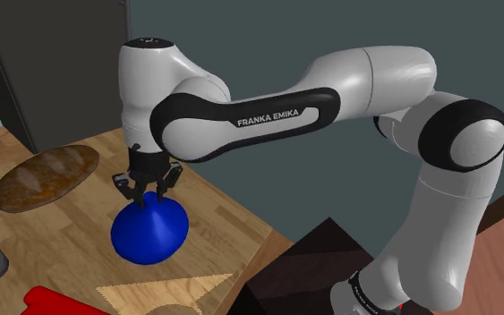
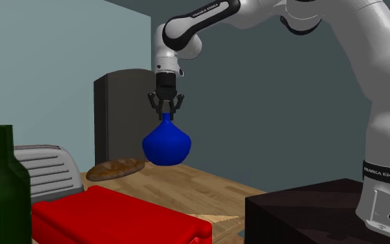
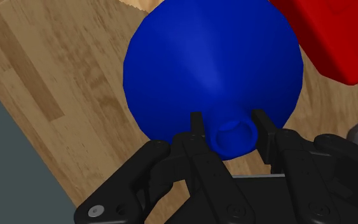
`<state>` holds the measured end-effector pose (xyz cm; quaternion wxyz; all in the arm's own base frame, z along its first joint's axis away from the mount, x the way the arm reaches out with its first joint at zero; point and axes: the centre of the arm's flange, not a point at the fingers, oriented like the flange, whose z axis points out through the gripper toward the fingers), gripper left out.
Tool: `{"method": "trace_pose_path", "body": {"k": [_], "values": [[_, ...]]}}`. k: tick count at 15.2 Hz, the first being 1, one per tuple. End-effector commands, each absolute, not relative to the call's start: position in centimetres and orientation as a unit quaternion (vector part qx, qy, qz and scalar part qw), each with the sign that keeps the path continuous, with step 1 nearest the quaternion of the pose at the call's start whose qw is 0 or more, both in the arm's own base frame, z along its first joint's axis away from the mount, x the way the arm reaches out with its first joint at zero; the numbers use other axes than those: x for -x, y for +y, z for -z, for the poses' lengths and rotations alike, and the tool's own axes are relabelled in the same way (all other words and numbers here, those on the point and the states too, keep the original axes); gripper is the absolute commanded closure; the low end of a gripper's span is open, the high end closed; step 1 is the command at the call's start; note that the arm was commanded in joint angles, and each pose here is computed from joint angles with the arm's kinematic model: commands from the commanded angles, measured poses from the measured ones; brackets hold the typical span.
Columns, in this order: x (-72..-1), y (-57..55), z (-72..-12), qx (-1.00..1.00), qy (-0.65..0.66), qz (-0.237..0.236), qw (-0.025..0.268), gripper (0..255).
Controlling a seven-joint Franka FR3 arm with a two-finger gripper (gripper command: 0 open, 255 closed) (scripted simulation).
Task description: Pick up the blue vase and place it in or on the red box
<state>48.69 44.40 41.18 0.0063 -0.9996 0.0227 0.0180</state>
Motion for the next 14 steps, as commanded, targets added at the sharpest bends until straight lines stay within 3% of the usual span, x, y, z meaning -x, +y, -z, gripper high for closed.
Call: {"method": "trace_pose_path", "body": {"k": [1, 14], "values": [[-47.7, 45.3, -42.0, 1.0, 0.023, -0.018, 0.006, 255], [-36.1, 56.7, -47.3, 1.0, 0.023, -0.018, 0.006, 255]]}}
